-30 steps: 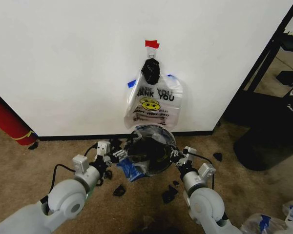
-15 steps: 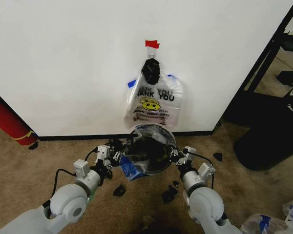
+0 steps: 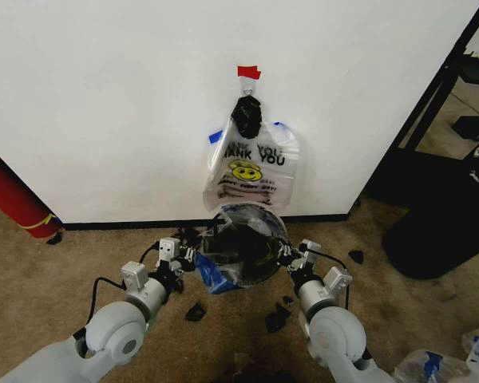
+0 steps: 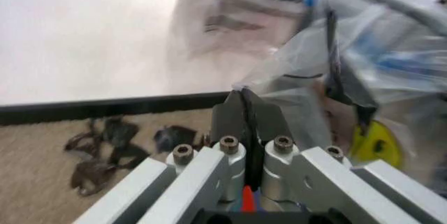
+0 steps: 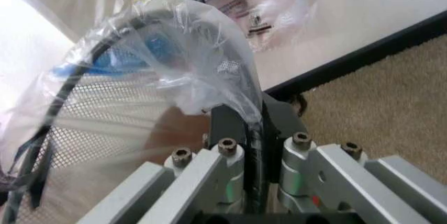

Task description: Pick up the garbage bag from the wall and place it over the trash bin.

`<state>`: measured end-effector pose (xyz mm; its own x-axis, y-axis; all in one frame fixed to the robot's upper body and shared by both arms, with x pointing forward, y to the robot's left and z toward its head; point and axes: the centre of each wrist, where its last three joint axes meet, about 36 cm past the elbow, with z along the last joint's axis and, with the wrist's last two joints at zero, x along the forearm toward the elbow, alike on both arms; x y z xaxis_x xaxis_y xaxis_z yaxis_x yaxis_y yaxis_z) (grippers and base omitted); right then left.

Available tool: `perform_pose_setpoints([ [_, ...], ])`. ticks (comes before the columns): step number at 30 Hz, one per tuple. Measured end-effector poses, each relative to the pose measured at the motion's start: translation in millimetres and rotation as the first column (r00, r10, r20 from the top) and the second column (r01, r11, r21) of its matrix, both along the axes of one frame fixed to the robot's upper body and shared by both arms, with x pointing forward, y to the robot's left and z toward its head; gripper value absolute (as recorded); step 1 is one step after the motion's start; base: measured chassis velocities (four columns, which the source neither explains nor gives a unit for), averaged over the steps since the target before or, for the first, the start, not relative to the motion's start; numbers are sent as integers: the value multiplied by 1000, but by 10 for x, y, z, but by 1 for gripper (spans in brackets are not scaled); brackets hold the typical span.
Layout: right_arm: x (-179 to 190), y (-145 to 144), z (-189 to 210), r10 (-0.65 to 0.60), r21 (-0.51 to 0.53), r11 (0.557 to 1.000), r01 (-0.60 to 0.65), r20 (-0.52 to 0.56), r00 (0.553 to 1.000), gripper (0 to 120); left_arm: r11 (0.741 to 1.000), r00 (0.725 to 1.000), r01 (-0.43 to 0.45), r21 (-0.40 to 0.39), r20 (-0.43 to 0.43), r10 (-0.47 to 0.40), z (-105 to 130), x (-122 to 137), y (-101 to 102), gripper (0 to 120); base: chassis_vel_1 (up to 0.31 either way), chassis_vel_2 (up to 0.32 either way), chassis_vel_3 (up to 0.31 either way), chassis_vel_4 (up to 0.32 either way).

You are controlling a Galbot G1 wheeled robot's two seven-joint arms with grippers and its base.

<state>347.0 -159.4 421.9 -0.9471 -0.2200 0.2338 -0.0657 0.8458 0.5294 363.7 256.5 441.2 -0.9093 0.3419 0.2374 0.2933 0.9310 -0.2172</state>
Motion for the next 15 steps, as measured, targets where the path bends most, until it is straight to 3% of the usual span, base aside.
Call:
perform_pose_setpoints([
  [8,8,-31,60,-5,26,1000,6,-12,1000,1,1000,998,-21,-3,-62,21,-177,-55,45,0,0,0,0,0],
  [15,5,-6,121,9,73,997,-8,-20,1000,1,999,995,45,-18,-88,-46,-298,-225,-134,0,0,0,0,0],
])
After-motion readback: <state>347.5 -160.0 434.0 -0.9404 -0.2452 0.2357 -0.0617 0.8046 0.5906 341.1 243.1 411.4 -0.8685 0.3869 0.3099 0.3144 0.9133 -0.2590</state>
